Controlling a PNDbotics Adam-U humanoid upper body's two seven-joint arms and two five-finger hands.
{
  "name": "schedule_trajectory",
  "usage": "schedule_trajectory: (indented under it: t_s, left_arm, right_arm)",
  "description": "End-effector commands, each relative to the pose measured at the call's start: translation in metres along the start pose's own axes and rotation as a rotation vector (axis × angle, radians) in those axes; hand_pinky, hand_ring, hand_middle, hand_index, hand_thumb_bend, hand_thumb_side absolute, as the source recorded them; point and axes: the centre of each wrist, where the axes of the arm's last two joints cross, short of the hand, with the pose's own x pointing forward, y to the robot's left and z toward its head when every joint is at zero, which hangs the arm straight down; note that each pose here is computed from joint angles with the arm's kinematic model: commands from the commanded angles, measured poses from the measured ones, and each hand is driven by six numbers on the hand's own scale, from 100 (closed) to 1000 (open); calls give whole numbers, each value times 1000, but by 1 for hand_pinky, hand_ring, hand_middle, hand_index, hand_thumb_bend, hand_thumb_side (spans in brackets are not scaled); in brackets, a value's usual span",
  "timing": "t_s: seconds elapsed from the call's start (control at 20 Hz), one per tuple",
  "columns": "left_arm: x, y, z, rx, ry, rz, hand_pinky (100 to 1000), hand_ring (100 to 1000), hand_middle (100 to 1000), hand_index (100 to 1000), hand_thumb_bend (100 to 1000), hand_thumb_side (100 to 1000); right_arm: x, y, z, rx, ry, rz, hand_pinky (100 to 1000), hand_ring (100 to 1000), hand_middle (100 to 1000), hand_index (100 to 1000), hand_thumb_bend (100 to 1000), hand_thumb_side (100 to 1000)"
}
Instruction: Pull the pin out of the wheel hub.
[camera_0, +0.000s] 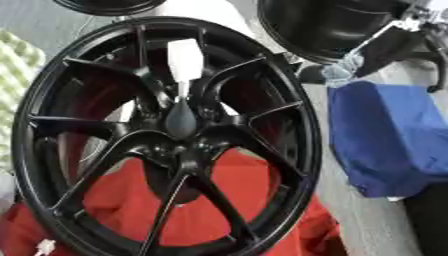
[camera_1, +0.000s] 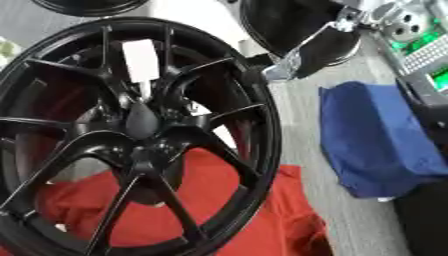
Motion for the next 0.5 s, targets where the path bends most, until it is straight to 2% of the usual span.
schedule_trajectory:
  t_s: [0.05,0.5]
  left_arm:
    - [8,-5,-5,-15,-27,15,724,635,556,762,139,979]
    - [13,-32,-8,-63,-29,75,722,631,552,760,150,994]
  right_arm:
    - [1,-7,-1,-47,30,23,831,827,762,889,587,361]
    - [7,-3,-15,-125,115,-23,792,800,734,878,588,358]
